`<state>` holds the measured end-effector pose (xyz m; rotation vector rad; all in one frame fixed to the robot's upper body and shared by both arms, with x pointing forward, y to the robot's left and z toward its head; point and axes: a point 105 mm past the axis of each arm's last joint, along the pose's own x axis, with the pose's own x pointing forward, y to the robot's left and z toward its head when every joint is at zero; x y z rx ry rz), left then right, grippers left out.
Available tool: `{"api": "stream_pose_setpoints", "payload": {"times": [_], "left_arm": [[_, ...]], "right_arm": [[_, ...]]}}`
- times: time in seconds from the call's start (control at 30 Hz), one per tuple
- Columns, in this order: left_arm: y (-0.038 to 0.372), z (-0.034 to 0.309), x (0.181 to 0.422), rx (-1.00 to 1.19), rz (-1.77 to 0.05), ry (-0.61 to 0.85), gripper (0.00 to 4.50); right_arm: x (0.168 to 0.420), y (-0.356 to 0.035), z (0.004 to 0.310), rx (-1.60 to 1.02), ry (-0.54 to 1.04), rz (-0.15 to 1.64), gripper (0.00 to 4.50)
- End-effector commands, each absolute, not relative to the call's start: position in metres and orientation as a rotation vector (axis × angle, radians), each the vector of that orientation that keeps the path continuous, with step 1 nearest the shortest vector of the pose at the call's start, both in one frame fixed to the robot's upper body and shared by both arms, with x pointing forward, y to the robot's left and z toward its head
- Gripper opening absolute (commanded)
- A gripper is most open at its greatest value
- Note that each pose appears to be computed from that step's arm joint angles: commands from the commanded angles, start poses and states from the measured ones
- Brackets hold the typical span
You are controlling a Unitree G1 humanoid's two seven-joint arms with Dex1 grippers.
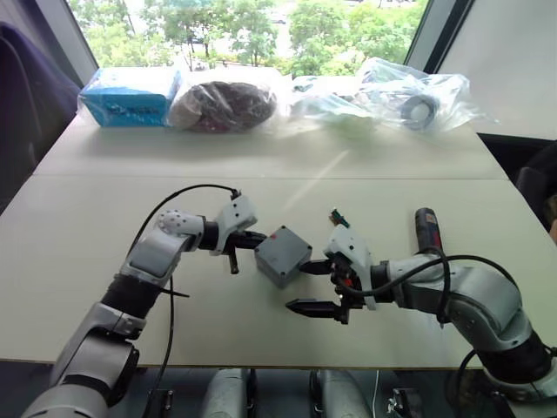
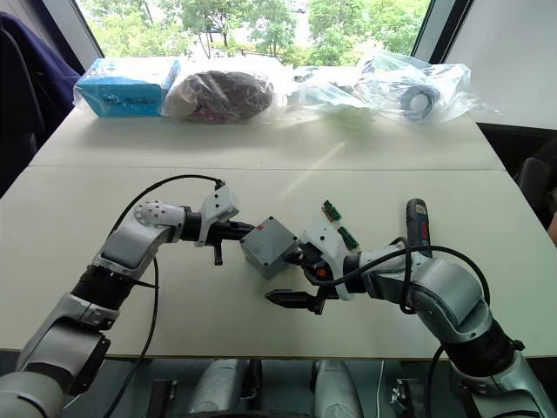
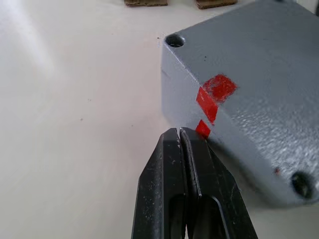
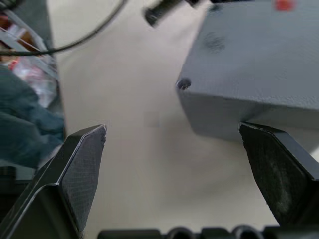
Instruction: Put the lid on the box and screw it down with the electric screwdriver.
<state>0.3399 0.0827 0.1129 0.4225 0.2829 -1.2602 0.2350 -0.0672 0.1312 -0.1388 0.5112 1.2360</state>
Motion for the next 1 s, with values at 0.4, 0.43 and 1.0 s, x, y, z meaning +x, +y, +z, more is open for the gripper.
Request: {"api": "stream_pose_setpoints", "payload": {"times": [0.4,0.43,1.0], "left_arm": [[0.134,0.118,0.298,0.495,-1.28,0.399,0.0],[0.132,0.117,0.295,0.489,-1.284,0.4,0.0],[0.1,0.116,0.314,0.448,-1.253,0.295,0.0]], "right_arm": [[0.282,-0.112,0.132,-0.496,0.386,1.058,4.48],[0.282,-0.11,0.13,-0.501,0.381,1.069,4.48],[0.263,-0.087,0.123,-0.448,0.369,1.184,4.48]]}}
